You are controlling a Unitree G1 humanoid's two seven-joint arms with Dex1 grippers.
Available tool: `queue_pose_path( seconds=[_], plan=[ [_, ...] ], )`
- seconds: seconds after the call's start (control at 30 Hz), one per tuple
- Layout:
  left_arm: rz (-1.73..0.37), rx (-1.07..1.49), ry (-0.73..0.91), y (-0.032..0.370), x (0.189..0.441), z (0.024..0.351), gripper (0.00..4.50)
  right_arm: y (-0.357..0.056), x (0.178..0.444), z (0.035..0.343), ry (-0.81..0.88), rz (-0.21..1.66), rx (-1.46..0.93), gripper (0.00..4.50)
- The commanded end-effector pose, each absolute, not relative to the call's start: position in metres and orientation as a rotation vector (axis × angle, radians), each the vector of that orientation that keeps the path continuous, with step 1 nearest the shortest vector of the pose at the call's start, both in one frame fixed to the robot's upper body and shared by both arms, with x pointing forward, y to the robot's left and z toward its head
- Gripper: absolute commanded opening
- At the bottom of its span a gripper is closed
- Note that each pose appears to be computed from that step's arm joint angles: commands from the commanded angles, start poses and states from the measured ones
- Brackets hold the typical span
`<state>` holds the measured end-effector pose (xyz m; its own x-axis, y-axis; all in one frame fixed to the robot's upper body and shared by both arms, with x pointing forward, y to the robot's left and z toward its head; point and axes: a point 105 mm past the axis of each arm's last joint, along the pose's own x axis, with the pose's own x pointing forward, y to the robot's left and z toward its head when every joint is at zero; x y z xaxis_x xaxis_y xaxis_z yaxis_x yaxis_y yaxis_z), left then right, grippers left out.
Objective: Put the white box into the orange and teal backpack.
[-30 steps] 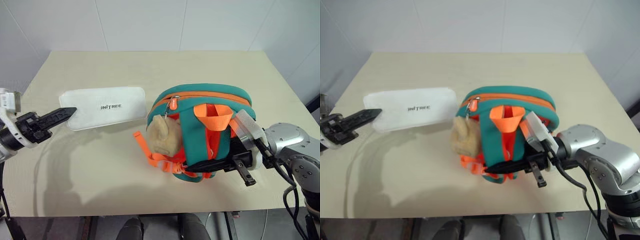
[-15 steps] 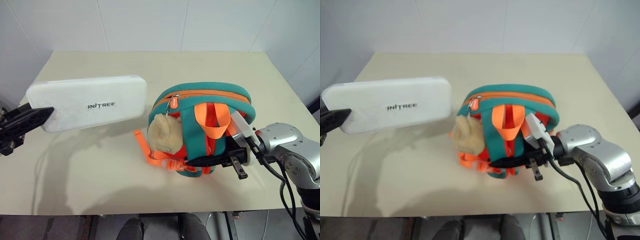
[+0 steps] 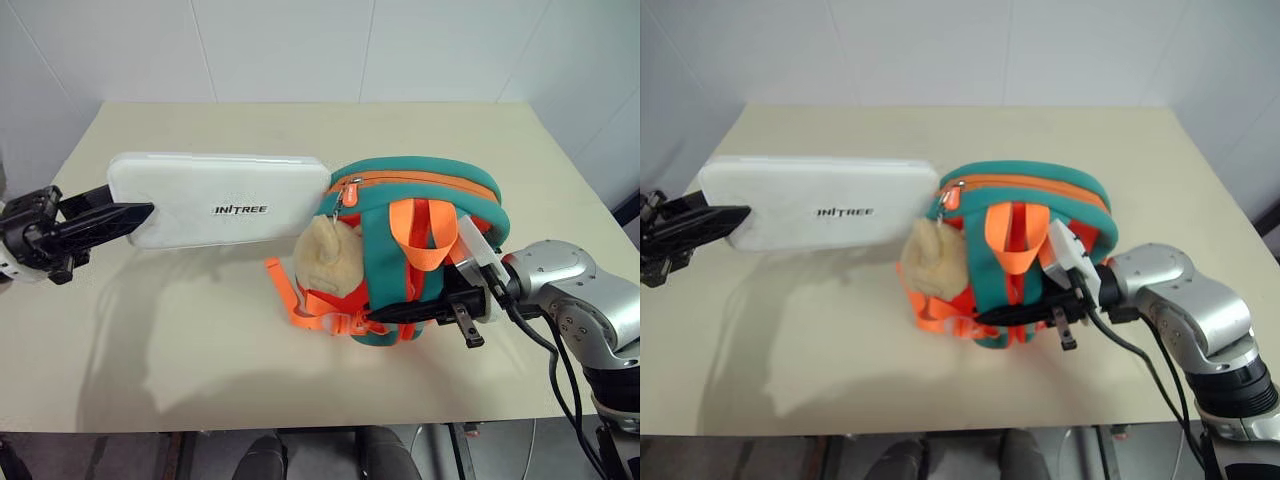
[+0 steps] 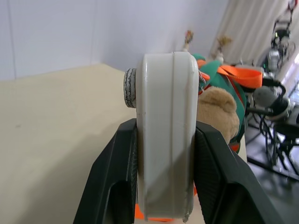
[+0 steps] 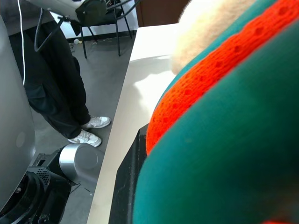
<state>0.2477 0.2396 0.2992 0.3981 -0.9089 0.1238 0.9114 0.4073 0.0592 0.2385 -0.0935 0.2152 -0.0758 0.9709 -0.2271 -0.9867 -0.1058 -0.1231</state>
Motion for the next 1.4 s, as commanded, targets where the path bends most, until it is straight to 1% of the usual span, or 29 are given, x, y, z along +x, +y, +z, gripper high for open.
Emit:
queue_pose_path(
  seconds=[0.03, 0.27, 0.6, 0.7, 0.87, 1.07, 1.2, 1.4],
  plan=[
    [-1.248, 0.077, -0.128, 0.226, 0.243, 0.304, 1.27, -0.092, 0.235, 0.222, 0.023, 1.653, -0.313, 0.50],
    [-1.359, 0.176, -0.053, 0.204, 0.246, 0.294, 1.27, -0.091, 0.237, 0.221, 0.017, 1.642, -0.315, 0.50],
    [-1.450, 0.298, -0.053, 0.170, 0.257, 0.295, 1.27, -0.088, 0.239, 0.220, 0.009, 1.638, -0.321, 0.50],
    [-1.439, 0.308, -0.057, 0.160, 0.266, 0.294, 1.27, -0.087, 0.240, 0.219, 0.007, 1.637, -0.323, 0.50],
    [-1.442, 0.264, -0.046, 0.136, 0.279, 0.284, 1.27, -0.085, 0.242, 0.218, 0.001, 1.634, -0.323, 0.50],
    [-1.482, 0.208, -0.040, 0.105, 0.281, 0.272, 1.27, -0.083, 0.243, 0.217, -0.007, 1.629, -0.321, 0.50],
    [-1.437, 0.214, 0.032, 0.091, 0.291, 0.257, 1.27, -0.081, 0.243, 0.216, -0.011, 1.628, -0.319, 0.50],
    [-1.491, 0.196, 0.028, 0.060, 0.288, 0.250, 1.27, -0.078, 0.244, 0.215, -0.020, 1.630, -0.317, 0.50]
  ],
)
